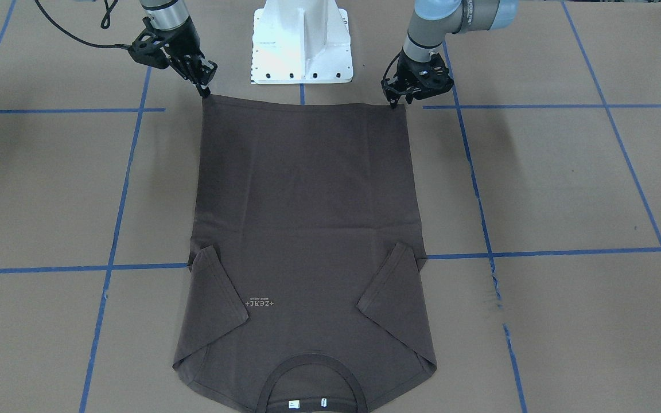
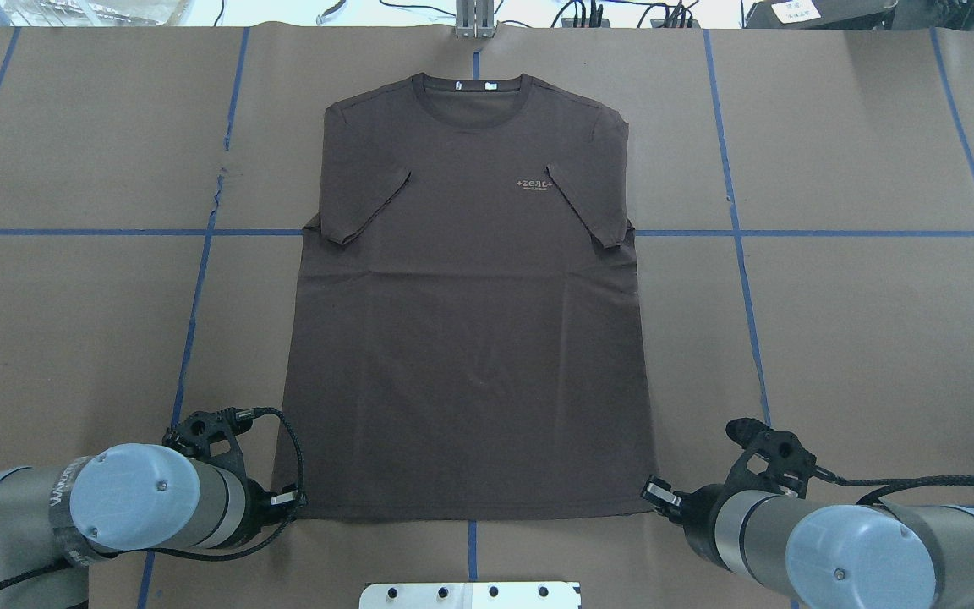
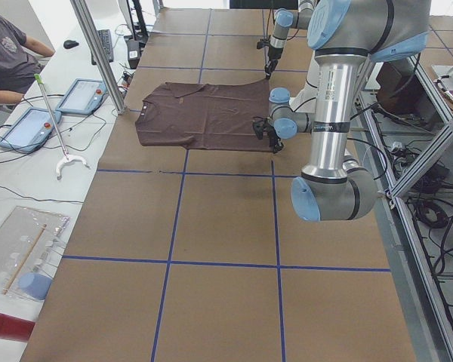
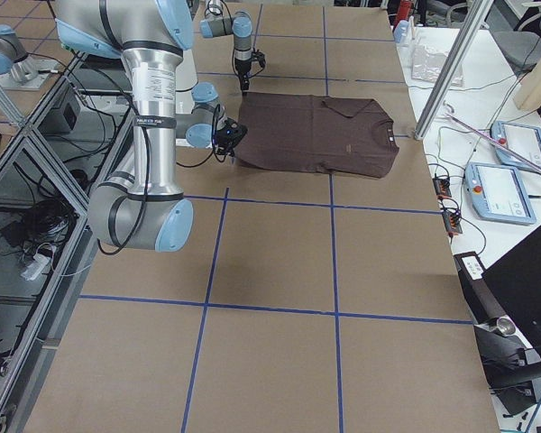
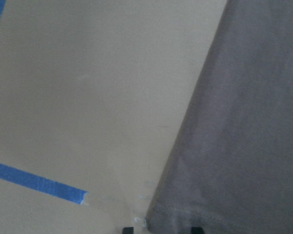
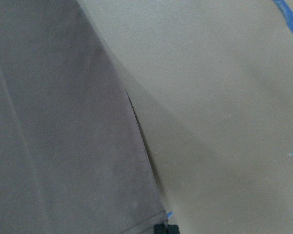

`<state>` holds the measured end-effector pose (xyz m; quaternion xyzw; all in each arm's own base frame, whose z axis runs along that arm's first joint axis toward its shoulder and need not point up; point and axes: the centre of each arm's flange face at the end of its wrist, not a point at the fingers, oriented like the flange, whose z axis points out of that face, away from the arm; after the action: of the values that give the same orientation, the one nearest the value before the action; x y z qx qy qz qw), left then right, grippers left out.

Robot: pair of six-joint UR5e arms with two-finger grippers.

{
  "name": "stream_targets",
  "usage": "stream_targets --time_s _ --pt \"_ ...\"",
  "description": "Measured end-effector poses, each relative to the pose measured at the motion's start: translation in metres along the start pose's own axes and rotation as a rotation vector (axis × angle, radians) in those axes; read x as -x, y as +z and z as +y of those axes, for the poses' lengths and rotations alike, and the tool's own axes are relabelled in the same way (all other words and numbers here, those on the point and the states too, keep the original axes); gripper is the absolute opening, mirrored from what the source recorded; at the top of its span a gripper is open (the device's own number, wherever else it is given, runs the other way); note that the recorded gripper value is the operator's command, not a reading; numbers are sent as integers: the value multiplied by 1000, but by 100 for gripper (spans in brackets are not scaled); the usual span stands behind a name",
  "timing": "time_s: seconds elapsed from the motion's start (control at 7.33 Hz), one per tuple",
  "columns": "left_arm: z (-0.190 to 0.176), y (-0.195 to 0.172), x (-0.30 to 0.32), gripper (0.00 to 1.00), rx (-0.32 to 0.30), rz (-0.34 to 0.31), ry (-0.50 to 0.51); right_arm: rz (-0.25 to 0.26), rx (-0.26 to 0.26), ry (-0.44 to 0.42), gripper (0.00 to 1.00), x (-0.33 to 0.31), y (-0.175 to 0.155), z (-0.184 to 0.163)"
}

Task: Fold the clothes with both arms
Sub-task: 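Grasp both hem corners nearest the robot with both grippers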

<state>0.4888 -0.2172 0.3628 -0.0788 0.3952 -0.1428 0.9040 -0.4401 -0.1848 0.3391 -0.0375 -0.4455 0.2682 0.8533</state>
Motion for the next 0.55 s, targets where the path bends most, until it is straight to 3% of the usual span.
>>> stream_targets --time_s 0.14,0.27,0.41,0.55 --pt "0 2 0 43 -2 -2 0 0 0 0 0 0 0 0" --pt "-1 2 0 30 -2 -3 0 0 -1 0 0 0 0 0" --pt "-1 3 0 0 -2 -3 -1 0 -1 0 0 0 0 0" --pt "-1 3 0 0 -1 -3 -3 0 -1 0 0 0 0 0"
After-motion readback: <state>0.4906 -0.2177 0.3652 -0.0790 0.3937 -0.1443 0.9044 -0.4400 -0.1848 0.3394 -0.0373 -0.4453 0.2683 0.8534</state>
